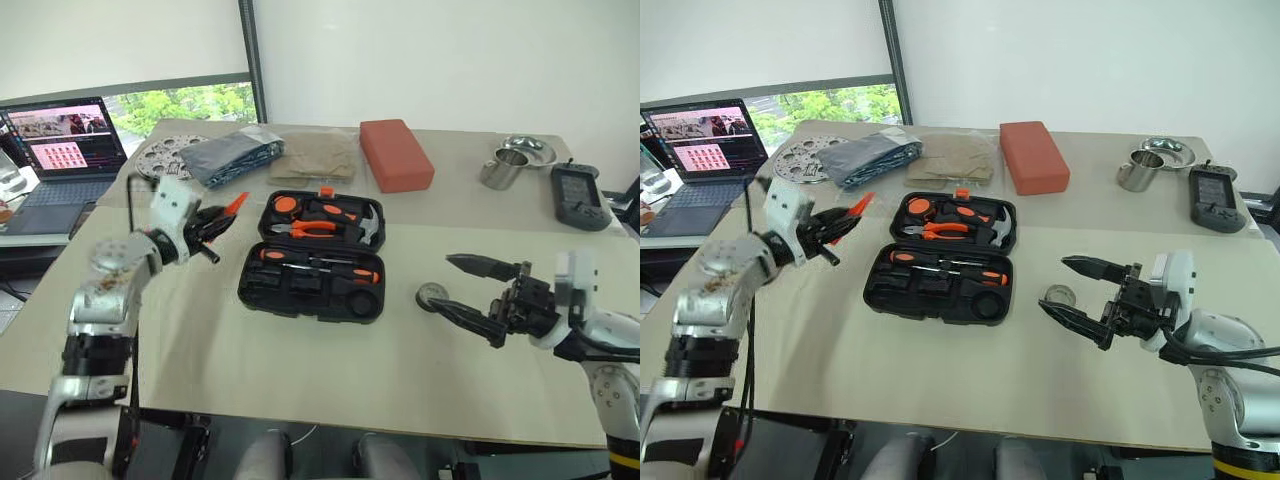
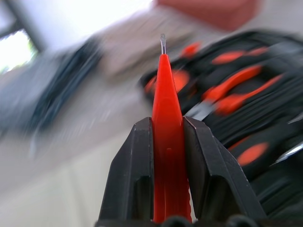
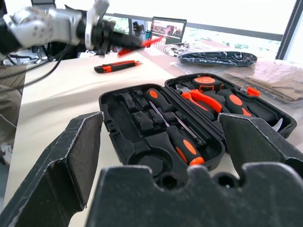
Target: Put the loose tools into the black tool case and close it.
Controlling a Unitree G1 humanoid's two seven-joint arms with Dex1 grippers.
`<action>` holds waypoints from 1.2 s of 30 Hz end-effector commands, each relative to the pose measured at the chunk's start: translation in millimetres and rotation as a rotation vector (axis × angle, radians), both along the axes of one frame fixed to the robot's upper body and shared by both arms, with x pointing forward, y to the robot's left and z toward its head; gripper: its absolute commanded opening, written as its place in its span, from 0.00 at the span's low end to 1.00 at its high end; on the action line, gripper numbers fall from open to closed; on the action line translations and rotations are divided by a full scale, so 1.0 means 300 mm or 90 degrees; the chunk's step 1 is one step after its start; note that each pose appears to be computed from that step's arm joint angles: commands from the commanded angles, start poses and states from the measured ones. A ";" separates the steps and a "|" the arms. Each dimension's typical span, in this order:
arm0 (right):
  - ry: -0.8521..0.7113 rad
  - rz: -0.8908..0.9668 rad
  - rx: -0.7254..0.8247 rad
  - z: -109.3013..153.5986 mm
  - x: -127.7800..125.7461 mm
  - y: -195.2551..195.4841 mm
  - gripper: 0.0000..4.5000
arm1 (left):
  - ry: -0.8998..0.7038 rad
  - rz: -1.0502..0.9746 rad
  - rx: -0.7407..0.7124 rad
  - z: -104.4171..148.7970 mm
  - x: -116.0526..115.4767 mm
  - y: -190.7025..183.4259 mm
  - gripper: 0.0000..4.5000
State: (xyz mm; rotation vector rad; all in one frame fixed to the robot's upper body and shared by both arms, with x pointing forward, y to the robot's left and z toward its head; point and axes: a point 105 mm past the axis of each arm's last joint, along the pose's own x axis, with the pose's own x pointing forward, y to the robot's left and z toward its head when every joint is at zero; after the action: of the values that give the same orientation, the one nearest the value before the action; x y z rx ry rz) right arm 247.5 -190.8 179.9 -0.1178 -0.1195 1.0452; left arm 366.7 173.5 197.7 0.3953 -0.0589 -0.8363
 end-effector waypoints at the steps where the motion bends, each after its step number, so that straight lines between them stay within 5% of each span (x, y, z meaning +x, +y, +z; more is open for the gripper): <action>1: -0.033 -0.005 0.013 0.031 -0.013 -0.023 1.00 | -0.004 -0.176 0.085 -0.027 -0.053 -0.080 0.10; 11: -0.053 -0.049 0.019 0.029 -0.063 -0.039 1.00 | 0.036 -0.325 0.323 -0.177 0.004 -0.096 0.10; 36: -0.056 -0.058 0.020 0.023 -0.096 -0.038 1.00 | 0.111 -0.336 0.411 -0.279 0.046 -0.113 0.10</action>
State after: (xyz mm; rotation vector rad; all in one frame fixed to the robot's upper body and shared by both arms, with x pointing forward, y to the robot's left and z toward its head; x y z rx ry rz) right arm 221.8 -202.8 175.8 -0.1010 -0.1627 0.9354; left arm 379.2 137.9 113.5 0.9177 0.2720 -1.4139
